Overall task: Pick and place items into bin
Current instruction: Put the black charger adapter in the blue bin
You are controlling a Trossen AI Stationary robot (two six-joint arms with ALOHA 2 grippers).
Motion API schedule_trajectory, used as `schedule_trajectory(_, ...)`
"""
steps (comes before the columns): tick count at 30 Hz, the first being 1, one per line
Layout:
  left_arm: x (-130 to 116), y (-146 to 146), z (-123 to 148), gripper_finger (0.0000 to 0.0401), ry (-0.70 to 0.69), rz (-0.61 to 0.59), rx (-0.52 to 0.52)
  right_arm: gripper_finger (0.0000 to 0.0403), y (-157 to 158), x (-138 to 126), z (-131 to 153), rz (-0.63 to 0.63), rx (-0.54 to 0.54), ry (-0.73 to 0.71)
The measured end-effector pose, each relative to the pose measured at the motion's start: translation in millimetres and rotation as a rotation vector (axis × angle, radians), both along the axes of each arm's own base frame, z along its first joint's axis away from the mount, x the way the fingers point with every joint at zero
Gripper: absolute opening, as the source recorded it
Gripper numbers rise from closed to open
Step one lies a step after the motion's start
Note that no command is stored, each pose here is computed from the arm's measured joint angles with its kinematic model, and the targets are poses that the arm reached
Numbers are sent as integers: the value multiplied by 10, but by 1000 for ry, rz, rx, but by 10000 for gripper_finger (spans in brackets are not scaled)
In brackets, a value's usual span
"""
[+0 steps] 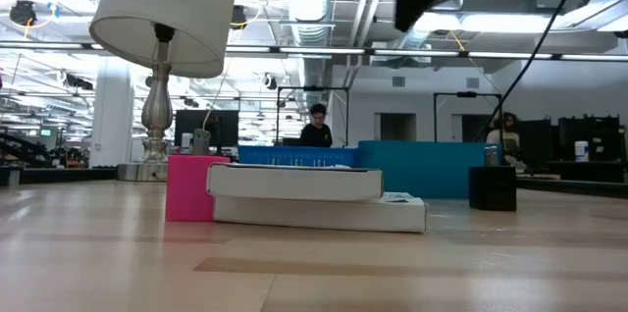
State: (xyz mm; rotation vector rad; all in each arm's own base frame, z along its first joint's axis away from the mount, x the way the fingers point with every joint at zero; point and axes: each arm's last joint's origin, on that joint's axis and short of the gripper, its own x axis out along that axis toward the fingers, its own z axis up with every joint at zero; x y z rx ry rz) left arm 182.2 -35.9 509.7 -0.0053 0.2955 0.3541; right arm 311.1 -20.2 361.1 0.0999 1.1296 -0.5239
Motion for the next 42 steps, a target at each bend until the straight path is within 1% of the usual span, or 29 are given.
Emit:
schedule_trajectory(2, -30, 15, -205, 43, -18, 42, -26, 156, 101, 37, 63, 46, -7, -80)
schedule_trajectory(4, -49, 22, -429, 43, -41, 56, -66, 156, 182, 56, 109, 73, -7, -135)
schedule_trajectory(6, -61, 23, -652, 43, -74, 57, -106, 157, 243, 65, 121, 66, 7, -162)
schedule_trajectory(9, -115, 36, -950, 43, -129, 59, -173, 159, 294, 47, 109, 47, 26, -153)
schedule_trajectory(11, -157, 48, -1123, 43, -163, 67, -222, 160, 315, 67, 89, 83, 12, -137)
schedule_trajectory(15, -194, 48, -1435, 43, -198, 40, -308, 161, 336, 87, 75, 127, -4, -127)
schedule_trajectory(18, -203, 38, -1626, 43, -201, 22, -331, 161, 424, 128, 106, 172, -8, -179)
schedule_trajectory(21, -190, 27, -1779, 43, -185, 12, -316, 161, 567, 160, 133, 233, 42, -233)
schedule_trajectory(23, -179, 24, -1863, 43, -159, 10, -292, 161, 654, 164, 139, 285, 86, -244)
schedule_trajectory(25, -173, 22, -1923, 43, -142, 12, -285, 161, 725, 173, 140, 332, 97, -252)
schedule_trajectory(27, -165, 23, -1968, 43, -132, 24, -278, 161, 780, 173, 131, 366, 86, -244)
schedule_trajectory(30, -161, 26, -2003, 43, -128, 42, -269, 161, 806, 146, 115, 358, 50, -215)
schedule_trajectory(33, -161, 31, -1993, 43, -138, 56, -257, 155, 785, 60, 66, 346, -3, -107)
schedule_trajectory(37, -154, 31, -1970, 43, -154, 50, -238, 142, 758, -60, 8, 404, -35, 55)
schedule_trajectory(39, -153, 30, -1964, 43, -157, 46, -230, 135, 794, -93, -16, 460, -14, 98)
schedule_trajectory(42, -153, 30, -1964, 43, -156, 46, -229, 128, 848, -103, -89, 532, 73, 128)
